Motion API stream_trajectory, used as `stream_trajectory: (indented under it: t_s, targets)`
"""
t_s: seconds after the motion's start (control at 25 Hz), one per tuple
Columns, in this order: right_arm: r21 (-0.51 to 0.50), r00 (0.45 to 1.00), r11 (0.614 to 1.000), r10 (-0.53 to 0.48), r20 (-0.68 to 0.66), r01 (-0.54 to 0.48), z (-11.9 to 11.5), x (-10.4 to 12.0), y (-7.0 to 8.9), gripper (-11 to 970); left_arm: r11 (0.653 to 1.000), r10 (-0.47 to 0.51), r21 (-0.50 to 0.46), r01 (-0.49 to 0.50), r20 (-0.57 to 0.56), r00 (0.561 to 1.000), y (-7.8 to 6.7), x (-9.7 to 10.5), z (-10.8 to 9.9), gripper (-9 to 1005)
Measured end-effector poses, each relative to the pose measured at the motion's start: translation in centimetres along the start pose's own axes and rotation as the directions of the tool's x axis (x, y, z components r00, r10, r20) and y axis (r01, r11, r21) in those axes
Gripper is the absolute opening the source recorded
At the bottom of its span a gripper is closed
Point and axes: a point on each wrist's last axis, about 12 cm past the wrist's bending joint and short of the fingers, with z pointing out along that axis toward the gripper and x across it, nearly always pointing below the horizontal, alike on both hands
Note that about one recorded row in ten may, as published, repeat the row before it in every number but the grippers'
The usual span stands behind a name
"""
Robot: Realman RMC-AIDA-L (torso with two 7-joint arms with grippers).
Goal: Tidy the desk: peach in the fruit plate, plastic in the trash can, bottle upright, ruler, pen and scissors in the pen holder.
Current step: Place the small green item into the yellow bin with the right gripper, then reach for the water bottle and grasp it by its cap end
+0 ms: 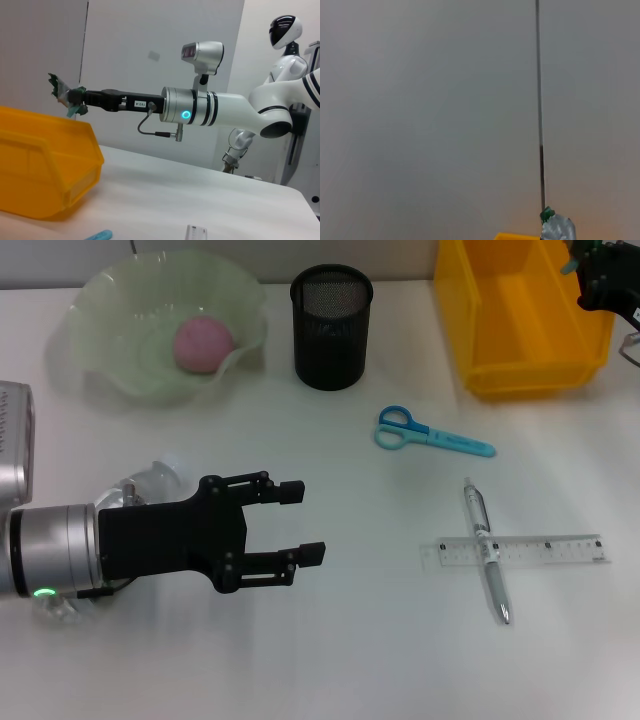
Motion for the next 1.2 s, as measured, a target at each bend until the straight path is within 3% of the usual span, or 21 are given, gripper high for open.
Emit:
stream_trajectory:
  t_s: [0.56, 0.96, 1.2]
  targets:
    - [-0.012, 1.000, 1.000, -0.012, 0.007, 0.012, 0.09, -0.26, 0.03, 53, 1.000, 0.002, -0.007, -0.002, 0.006, 1.000, 0.08, -0.08, -0.09, 743]
    - [-0.008, 1.000, 1.000, -0.018, 0.014, 0.018, 0.12, -0.48, -0.13, 458, 1.000, 0.000, -0.006, 0.000, 0.008, 1.000, 0.05, -0.08, -0.09, 744]
    - [-0.001, 1.000, 1.000, -0.013, 0.015, 0.013, -0.01, -0.47, -0.28, 586, 1.000, 0.000, -0.006, 0.000, 0.009, 1.000, 0.06, -0.08, -0.09, 744]
